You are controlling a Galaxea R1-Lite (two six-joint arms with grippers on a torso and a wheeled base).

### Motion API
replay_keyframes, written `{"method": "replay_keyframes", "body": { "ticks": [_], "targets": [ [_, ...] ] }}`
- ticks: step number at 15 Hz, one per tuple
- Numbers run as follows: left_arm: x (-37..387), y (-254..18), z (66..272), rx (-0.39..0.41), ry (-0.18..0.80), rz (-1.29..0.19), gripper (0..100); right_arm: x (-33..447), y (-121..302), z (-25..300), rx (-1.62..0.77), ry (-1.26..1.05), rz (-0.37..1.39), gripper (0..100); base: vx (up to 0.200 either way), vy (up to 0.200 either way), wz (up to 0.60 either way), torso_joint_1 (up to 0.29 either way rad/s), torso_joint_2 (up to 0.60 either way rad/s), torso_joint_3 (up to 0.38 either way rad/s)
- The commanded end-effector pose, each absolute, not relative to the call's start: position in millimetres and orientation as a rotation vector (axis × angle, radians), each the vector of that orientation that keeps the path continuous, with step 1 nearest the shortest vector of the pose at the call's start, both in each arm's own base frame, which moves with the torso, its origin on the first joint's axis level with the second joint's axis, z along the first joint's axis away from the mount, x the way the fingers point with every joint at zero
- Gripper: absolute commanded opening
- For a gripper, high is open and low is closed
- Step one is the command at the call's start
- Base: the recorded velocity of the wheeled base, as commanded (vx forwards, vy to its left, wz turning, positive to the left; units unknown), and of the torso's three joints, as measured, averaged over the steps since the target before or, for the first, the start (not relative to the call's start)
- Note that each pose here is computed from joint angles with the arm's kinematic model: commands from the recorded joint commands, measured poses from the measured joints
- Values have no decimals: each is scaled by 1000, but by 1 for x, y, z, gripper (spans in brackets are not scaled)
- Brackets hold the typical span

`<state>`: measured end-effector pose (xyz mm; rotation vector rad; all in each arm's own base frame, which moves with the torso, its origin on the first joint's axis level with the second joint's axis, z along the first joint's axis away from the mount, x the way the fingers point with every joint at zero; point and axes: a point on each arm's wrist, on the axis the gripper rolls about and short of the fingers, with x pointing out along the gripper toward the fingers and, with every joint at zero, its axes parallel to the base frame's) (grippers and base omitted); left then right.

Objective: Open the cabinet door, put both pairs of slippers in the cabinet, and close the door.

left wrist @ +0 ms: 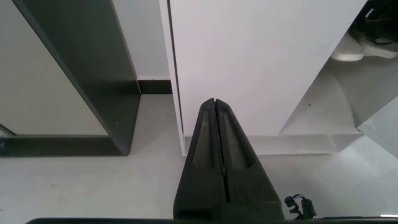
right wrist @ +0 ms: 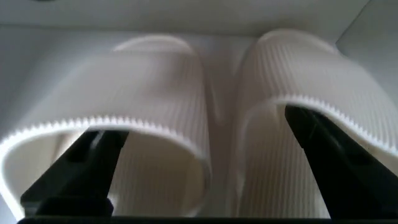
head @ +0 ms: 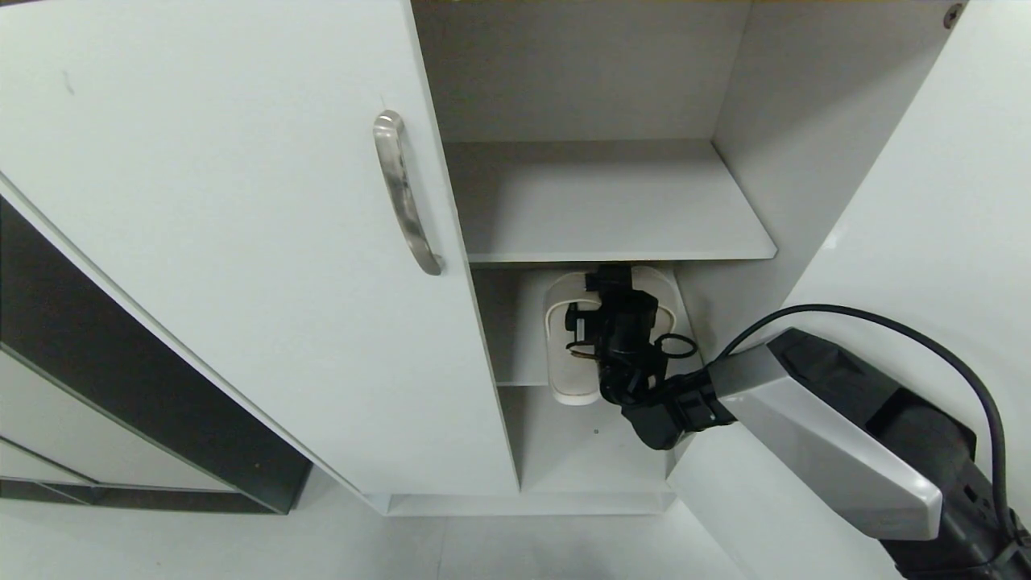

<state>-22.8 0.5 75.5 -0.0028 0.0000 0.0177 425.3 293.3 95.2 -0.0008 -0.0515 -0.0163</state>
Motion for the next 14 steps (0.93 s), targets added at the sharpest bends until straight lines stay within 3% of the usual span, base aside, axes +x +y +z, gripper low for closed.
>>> {"method": "replay_keyframes", "body": {
  "ticks": [1, 7, 11, 14],
  "targets": [
    [-23, 0, 76, -3, 2, 18, 0, 417, 293, 98, -10, -40, -7, 100, 0, 0, 0, 0, 0, 0],
    [-23, 0, 76, -5, 1, 18, 0, 361, 292, 117, 2, -52, 57, 100, 0, 0, 0, 0, 0, 0],
    [-23, 0, 76, -5, 1, 18, 0, 297, 278, 106, -44, -26, 136, 100, 0, 0, 0, 0, 0, 0],
    [-23, 0, 76, -5, 1, 18, 0, 282, 280, 105, -69, -13, 171, 100, 0, 0, 0, 0, 0, 0]
  ]
}}
